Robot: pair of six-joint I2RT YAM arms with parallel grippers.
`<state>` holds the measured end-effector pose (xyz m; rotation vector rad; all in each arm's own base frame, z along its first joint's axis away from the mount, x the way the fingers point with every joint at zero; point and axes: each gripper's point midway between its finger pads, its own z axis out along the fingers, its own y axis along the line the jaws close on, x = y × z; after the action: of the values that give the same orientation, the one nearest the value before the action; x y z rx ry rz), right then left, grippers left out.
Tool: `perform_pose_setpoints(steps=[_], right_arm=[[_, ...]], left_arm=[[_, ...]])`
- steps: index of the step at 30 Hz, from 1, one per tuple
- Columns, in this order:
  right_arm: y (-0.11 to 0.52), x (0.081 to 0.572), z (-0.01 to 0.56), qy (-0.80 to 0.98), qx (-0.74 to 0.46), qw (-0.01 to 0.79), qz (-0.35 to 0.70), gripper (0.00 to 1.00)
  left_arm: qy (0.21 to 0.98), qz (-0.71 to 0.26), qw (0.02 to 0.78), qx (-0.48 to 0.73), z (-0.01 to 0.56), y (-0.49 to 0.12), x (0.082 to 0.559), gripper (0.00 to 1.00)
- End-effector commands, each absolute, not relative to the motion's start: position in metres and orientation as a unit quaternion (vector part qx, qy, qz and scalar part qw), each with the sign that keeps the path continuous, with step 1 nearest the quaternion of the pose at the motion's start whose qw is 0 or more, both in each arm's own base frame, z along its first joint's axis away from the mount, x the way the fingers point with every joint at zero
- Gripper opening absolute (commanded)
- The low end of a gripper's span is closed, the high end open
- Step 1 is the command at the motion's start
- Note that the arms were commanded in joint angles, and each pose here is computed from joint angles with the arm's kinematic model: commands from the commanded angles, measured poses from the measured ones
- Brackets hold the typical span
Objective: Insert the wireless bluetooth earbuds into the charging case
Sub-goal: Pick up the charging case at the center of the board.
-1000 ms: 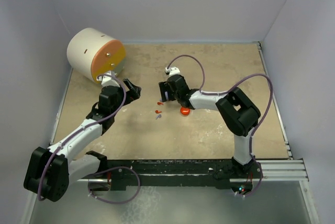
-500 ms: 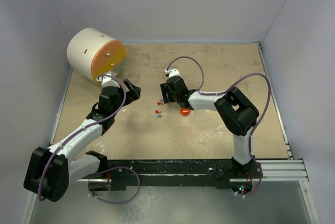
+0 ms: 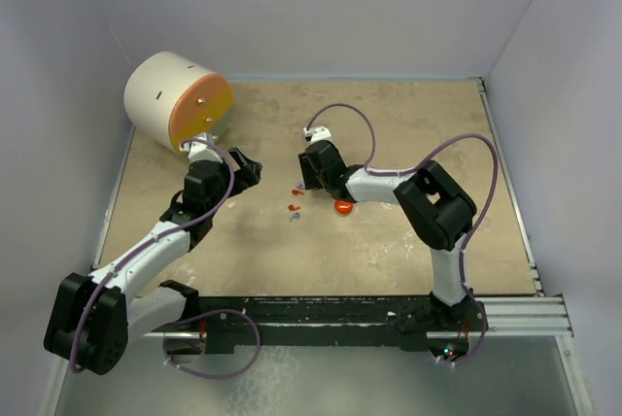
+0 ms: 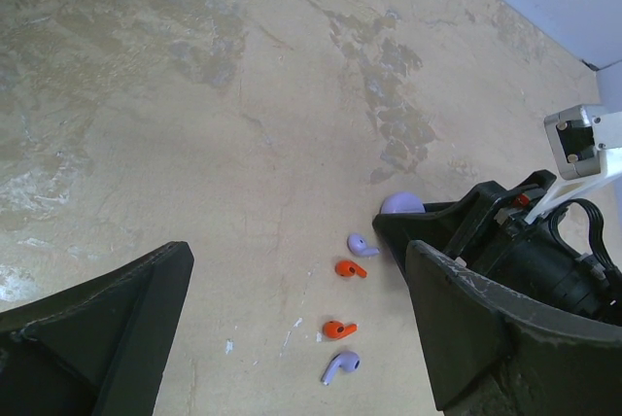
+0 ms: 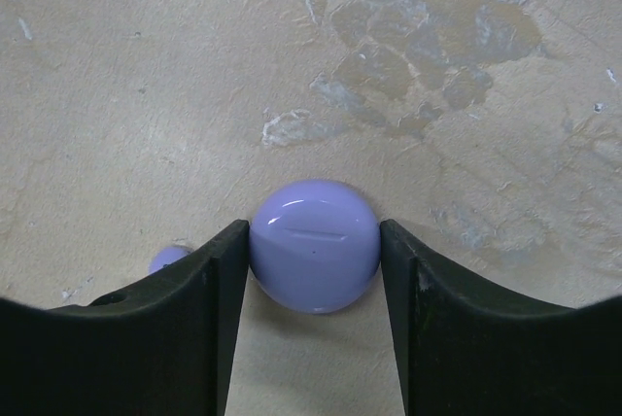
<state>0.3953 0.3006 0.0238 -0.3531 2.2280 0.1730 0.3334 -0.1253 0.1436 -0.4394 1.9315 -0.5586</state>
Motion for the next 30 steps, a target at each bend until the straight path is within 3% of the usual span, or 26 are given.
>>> perform_pose_setpoints(steps=[1,10,14,19,30], right_arm=[[0.302,0.389,0.015,0.898,-0.146,0.410,0.060,0.56],[0.303,0.395,0.040,0.875,-0.174,0.447,0.063,0.29],[0.319,0.400,0.087,0.827,-0.229,0.503,0.100,0.08],[0.329,0.401,0.135,0.774,-0.285,0.554,0.114,0.00],[0.356,0.368,0.194,0.645,-0.407,0.618,0.192,0.00]], left_arm=[[0.790,-0.244,0.531,-0.185,0.154,-0.128,0.337,0.91],[0.787,-0.253,0.531,-0.186,0.157,-0.131,0.341,0.91],[0.779,-0.278,0.530,-0.184,0.166,-0.142,0.347,0.90],[0.772,-0.307,0.527,-0.178,0.175,-0.155,0.356,0.90],[0.762,-0.332,0.526,-0.180,0.178,-0.164,0.363,0.85]])
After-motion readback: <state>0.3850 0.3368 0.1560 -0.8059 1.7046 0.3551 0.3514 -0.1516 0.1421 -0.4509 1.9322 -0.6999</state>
